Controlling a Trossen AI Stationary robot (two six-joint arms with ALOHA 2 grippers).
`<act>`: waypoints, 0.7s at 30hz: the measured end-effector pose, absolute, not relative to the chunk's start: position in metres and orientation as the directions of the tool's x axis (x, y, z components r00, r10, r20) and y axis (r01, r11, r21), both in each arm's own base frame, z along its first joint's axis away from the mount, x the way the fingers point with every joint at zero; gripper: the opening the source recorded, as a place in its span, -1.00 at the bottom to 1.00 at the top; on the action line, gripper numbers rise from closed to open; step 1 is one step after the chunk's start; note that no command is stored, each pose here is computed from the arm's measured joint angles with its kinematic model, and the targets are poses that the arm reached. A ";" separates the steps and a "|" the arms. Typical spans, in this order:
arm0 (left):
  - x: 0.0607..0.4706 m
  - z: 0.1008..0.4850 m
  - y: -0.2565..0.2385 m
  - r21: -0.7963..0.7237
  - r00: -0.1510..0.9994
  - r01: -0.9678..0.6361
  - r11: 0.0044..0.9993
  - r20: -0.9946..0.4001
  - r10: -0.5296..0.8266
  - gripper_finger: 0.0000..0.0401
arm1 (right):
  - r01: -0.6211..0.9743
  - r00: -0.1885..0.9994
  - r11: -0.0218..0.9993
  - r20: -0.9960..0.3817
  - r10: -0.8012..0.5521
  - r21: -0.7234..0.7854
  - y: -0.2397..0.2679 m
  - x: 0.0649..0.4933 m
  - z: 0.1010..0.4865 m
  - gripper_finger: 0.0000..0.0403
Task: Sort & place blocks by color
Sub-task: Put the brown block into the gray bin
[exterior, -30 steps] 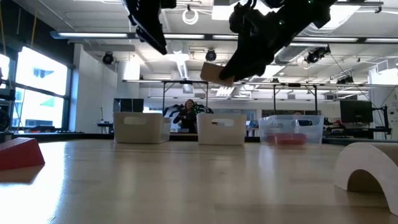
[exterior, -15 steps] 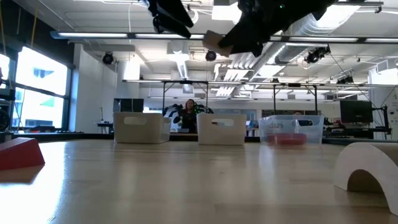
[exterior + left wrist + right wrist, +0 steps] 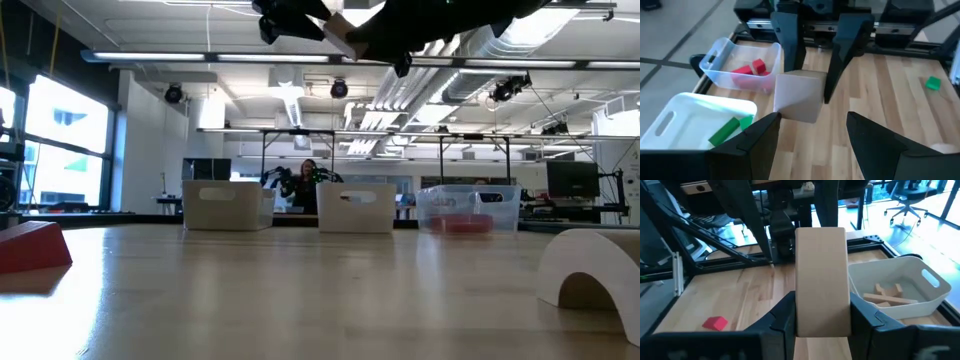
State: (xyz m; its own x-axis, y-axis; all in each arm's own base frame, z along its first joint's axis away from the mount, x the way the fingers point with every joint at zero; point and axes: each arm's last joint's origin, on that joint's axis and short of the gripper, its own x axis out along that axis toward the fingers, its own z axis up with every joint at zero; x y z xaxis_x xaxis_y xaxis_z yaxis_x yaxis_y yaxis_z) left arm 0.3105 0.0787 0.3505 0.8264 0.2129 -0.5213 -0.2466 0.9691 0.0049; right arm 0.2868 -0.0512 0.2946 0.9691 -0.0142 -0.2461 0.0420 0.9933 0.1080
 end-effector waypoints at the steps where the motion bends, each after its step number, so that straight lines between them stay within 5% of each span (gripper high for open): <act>1: 0.311 0.351 0.079 0.012 0.824 -0.258 0.966 -0.519 0.227 0.09 | 0.042 0.969 0.993 -0.247 -0.015 0.106 -0.052 0.287 0.295 -0.50; 21: 0.314 0.356 0.080 -0.052 0.859 -0.273 0.960 -0.462 0.219 0.09 | -0.091 0.972 0.994 -0.211 0.101 0.058 -0.064 0.284 0.297 -0.50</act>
State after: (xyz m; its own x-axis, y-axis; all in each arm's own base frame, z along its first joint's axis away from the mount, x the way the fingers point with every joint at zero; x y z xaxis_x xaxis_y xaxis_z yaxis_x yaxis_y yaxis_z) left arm 0.3140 0.0797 0.3559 0.8592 0.2195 -0.4622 -0.2735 0.9604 -0.0524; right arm 0.2841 -0.0639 0.2970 0.9723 0.1010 -0.2110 -0.0907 0.9942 0.0578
